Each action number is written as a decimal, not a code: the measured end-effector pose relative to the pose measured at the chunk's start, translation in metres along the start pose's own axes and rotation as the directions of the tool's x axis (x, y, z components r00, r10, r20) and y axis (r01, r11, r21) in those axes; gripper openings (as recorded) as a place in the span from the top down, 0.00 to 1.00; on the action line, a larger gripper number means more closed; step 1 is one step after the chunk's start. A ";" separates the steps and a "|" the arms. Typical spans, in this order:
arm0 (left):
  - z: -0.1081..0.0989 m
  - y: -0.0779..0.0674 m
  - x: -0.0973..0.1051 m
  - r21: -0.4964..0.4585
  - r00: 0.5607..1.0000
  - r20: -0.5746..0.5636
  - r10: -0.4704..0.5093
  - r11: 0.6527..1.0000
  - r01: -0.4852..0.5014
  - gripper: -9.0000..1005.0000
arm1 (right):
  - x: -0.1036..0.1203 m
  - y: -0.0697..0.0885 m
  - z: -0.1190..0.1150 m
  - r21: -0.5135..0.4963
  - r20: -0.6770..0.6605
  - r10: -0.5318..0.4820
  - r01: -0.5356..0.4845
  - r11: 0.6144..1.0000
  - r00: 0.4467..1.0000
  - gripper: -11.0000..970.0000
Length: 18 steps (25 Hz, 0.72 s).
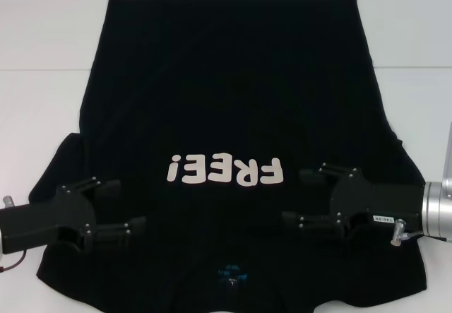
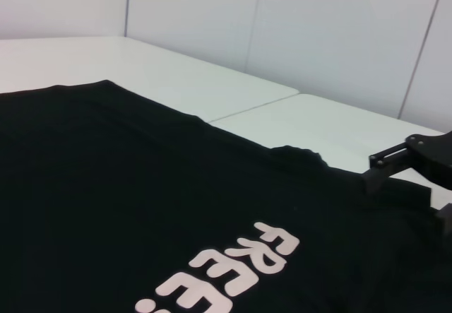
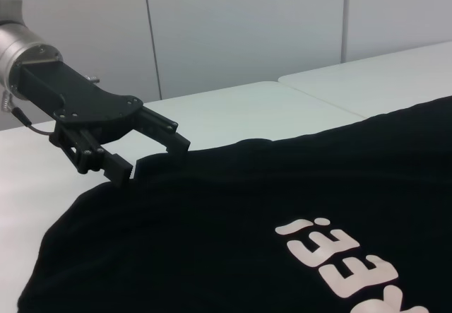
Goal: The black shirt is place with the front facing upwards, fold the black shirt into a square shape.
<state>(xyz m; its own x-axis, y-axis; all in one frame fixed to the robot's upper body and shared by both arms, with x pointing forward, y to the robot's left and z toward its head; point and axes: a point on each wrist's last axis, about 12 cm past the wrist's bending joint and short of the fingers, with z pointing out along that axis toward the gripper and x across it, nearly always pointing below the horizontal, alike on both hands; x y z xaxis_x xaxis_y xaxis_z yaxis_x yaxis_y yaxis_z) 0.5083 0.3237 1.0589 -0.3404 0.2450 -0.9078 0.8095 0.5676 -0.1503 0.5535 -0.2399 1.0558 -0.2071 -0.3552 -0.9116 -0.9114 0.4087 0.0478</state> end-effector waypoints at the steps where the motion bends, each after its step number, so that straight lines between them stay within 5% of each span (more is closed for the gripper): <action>1: 0.000 -0.001 0.000 0.004 1.000 0.001 0.001 1.000 -0.001 0.07 | 0.000 0.000 0.000 -0.002 -0.001 -0.001 0.001 1.000 1.000 0.03; 14: -0.003 -0.001 0.001 -0.002 1.000 0.017 -0.010 1.000 0.011 0.07 | 0.001 0.003 0.002 -0.019 -0.013 -0.002 0.002 1.000 1.000 0.03; 18: -0.012 0.006 -0.004 -0.039 0.978 0.085 -0.192 0.980 0.196 0.07 | 0.000 0.002 0.002 -0.011 -0.009 0.006 -0.006 1.000 1.000 0.03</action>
<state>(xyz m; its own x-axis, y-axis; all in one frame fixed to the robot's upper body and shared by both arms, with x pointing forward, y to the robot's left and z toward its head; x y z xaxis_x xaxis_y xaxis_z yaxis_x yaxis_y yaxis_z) 0.5088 0.3350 1.0665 -0.4476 0.0631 -0.8920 0.7074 0.6352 -0.3100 0.5527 -0.2374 1.0545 -0.2160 -0.3599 -0.9077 -0.9138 0.4020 0.0581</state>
